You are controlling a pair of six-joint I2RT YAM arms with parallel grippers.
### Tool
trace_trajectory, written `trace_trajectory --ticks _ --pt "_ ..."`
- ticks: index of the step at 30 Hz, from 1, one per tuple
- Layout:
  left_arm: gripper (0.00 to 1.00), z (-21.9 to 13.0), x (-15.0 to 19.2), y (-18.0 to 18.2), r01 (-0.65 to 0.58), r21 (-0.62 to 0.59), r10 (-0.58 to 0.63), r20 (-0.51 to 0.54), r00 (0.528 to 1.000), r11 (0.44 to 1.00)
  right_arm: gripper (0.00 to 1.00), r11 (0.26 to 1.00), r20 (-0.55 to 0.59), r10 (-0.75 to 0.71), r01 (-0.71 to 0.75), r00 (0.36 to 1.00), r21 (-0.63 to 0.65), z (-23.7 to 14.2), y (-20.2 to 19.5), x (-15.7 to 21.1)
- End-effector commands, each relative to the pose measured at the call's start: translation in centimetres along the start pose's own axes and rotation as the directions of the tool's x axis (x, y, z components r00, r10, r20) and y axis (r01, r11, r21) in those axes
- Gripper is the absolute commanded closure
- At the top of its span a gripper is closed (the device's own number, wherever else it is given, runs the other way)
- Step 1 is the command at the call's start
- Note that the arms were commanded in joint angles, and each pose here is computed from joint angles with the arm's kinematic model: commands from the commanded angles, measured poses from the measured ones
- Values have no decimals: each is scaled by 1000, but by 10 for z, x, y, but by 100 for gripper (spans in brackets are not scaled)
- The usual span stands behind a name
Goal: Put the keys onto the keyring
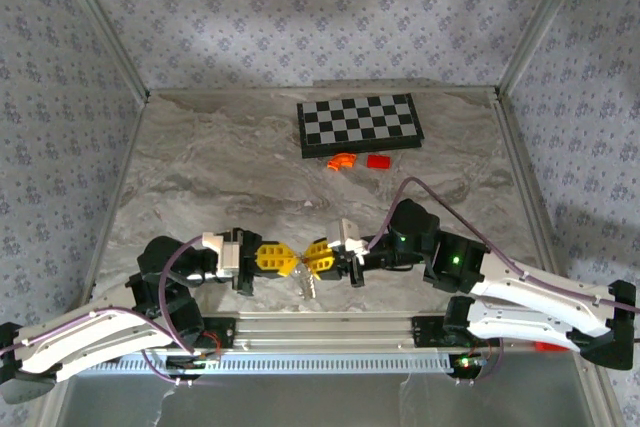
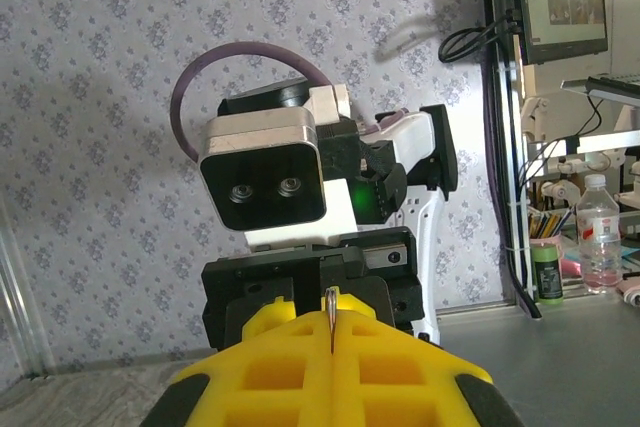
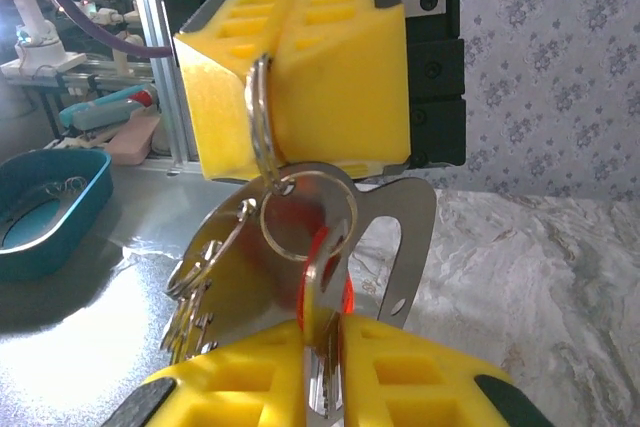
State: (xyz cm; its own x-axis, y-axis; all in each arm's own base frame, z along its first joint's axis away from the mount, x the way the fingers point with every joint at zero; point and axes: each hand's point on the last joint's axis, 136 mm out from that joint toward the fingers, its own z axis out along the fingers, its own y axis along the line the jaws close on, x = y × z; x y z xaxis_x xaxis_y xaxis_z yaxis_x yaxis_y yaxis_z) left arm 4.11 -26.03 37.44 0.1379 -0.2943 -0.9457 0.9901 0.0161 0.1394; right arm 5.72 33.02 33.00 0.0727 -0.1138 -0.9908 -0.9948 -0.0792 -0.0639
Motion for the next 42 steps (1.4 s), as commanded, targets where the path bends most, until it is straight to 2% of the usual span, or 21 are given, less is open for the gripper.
trace_trajectory --ticks 1,7,15,19,30,42 --pt "100 -3 -11 2 -23 -22 23 36 999 1000 86 1000 31 -27 26 999 17 -2 1 -6" --pt "100 -3 -10 2 -20 -21 21 35 999 1000 76 997 32 -70 69 997 40 0 2 -7" --pt "100 -3 -10 1 -17 -16 17 35 999 1000 74 994 69 -99 95 993 57 4 1 -12" --pt "100 -4 -10 1 -17 -18 18 37 999 1000 77 992 62 -110 106 992 70 7 1 -11" --pt "100 -6 -9 3 -14 -34 15 29 999 999 97 979 21 -160 155 987 134 5 -5 -9" --pt "100 -7 8 11 -6 -82 3 -35 999 997 100 968 45 -190 179 981 174 -4 -7 -19"
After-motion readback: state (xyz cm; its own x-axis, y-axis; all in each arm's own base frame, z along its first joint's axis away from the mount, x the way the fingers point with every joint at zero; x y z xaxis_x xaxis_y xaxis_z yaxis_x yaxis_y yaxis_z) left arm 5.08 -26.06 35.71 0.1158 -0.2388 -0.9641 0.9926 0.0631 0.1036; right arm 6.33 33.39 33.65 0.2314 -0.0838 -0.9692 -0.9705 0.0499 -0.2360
